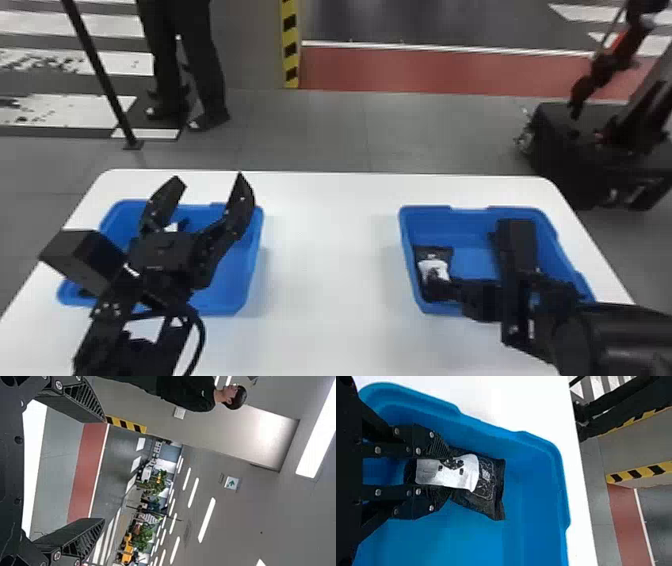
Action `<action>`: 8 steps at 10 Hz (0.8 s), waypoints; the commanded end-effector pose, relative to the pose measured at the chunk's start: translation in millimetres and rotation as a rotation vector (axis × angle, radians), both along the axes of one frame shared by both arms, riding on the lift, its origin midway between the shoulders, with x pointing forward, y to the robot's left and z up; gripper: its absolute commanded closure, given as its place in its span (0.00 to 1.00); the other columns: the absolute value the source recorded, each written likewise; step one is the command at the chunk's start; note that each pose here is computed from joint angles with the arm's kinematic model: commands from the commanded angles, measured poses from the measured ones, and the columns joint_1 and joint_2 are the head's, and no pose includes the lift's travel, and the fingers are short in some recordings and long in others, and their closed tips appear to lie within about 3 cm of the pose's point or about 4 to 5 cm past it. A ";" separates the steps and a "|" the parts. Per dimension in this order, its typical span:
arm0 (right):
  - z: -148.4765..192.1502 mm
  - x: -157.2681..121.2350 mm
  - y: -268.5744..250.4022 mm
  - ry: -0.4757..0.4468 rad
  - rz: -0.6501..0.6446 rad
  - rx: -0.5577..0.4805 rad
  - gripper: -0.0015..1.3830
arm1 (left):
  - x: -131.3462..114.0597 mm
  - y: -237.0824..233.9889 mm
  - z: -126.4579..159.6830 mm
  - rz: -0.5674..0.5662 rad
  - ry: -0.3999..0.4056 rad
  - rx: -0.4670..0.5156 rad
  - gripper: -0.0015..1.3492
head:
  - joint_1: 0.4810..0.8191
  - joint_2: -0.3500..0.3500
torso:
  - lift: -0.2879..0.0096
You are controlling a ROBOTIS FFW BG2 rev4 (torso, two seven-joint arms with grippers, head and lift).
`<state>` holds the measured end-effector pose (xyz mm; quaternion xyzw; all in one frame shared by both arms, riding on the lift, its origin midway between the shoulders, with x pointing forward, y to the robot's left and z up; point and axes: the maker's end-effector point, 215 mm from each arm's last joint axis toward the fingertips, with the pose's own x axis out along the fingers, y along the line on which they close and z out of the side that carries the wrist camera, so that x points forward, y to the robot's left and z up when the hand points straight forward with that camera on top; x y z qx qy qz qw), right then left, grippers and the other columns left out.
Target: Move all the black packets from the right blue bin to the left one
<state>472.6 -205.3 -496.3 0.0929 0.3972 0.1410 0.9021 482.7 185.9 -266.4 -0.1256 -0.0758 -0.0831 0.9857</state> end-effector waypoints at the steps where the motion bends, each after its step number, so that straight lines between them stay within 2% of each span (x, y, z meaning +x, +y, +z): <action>1: 18.4 0.4 3.9 -0.047 0.006 0.001 0.93 | 0.6 1.1 1.6 0.003 -0.004 0.000 0.10 | 0.63 0.46 | 0.60; 3: 35.8 -5.8 5.6 -0.096 0.012 0.002 0.93 | 0.3 -0.7 2.5 -0.001 -0.007 -0.002 0.10 | 0.63 0.48 | 0.60; 4: 57.9 -17.3 7.8 -0.147 0.030 -0.009 0.93 | 0.7 -1.7 5.2 -0.001 -0.013 -0.008 0.10 | 0.63 0.48 | 0.60; 6: 138.7 -22.7 33.0 -0.339 0.118 0.038 0.93 | 0.4 -1.3 7.8 0.000 -0.020 -0.028 0.10 | 0.63 0.48 | 0.60; 7: 183.3 -5.9 48.5 -0.478 0.199 0.086 0.93 | 2.0 -3.6 7.7 -0.006 -0.015 -0.039 0.10 | 0.63 0.50 | 0.60; 8: 211.4 22.3 61.4 -0.594 0.301 0.148 0.93 | 4.7 -11.9 1.9 -0.032 0.014 -0.073 0.10 | 0.63 0.54 | 0.60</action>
